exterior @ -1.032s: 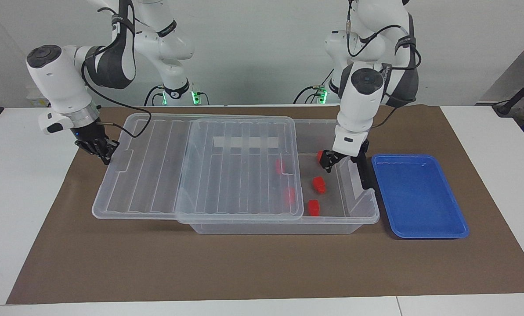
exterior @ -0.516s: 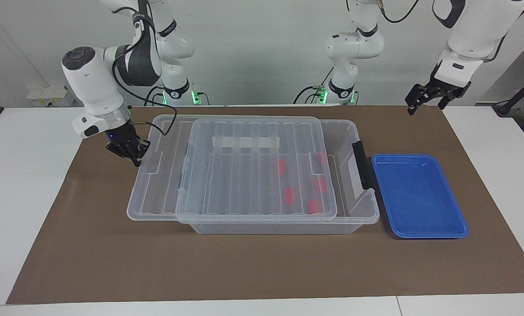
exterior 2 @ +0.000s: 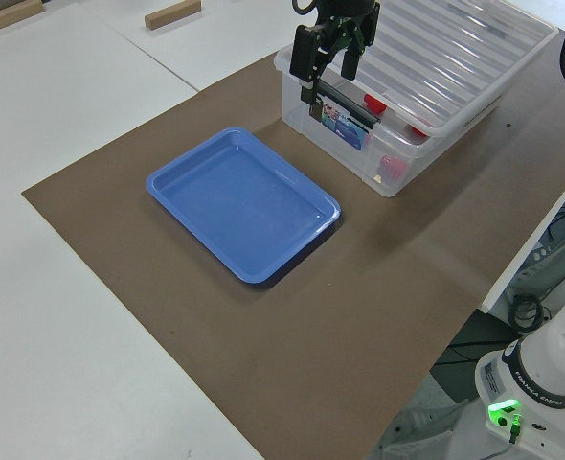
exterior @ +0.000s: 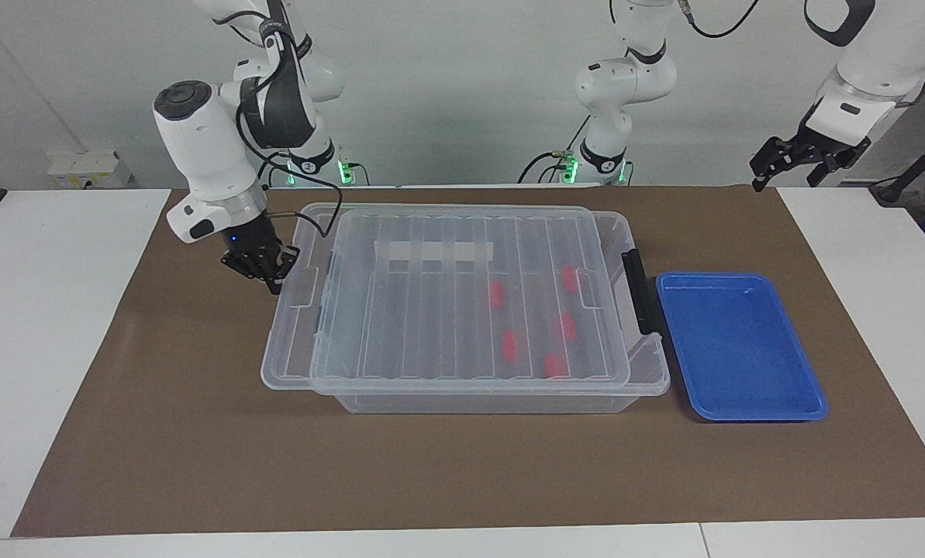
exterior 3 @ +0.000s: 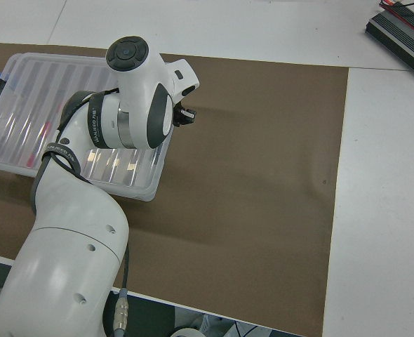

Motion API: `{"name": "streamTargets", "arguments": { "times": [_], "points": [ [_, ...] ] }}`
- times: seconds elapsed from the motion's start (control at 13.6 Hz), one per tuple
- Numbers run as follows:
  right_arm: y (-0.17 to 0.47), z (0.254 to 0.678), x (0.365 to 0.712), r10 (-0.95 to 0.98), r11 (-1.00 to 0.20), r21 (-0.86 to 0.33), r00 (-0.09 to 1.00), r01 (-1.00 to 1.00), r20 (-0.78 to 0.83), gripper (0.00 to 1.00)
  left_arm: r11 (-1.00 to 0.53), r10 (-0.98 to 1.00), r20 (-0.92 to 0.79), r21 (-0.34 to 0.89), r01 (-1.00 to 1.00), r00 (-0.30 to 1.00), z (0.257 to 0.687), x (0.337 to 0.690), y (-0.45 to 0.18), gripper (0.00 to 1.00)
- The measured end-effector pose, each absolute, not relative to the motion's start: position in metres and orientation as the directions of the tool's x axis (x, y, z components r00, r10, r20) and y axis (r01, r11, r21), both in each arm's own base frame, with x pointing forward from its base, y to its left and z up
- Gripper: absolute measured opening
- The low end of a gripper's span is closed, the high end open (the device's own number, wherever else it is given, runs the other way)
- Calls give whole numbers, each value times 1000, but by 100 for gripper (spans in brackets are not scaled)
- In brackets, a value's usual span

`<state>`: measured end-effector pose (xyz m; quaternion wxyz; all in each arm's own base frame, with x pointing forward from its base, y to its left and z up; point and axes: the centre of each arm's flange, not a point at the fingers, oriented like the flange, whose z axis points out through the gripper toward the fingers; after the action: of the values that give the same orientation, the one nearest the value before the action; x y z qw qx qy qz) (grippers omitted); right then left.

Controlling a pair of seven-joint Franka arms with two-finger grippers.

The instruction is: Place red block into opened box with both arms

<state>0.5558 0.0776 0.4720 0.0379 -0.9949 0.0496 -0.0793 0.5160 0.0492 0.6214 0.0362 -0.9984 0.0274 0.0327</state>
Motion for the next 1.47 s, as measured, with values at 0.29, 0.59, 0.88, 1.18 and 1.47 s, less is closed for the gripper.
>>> {"name": "streamTargets", "arguments": {
  "times": [0.29, 0.59, 0.88, 1.18, 1.47],
  "points": [
    [103, 471, 552, -95, -993, -88, 984, -82, 150, 1, -994, -80, -46, -74, -83, 996, 621, 520, 36, 100],
    [106, 470, 551, -91, -993, -88, 985, -78, 149, 1, -991, -109, -86, -69, -115, 990, 639, 510, 17, 100],
    [111, 466, 551, -82, -994, -87, 986, -70, 142, 1, -999, -6, -75, -39, -9, 997, 639, 510, 12, 100],
    [105, 467, 553, -93, -993, -87, 985, -81, 144, 1, -999, 25, -57, -33, 24, 998, 640, 512, 4, 100],
    [81, 478, 557, -135, -988, -92, 978, -121, 161, 1, -999, 24, 13, -31, 25, 1000, 643, 521, 3, 100]
  ]
}}
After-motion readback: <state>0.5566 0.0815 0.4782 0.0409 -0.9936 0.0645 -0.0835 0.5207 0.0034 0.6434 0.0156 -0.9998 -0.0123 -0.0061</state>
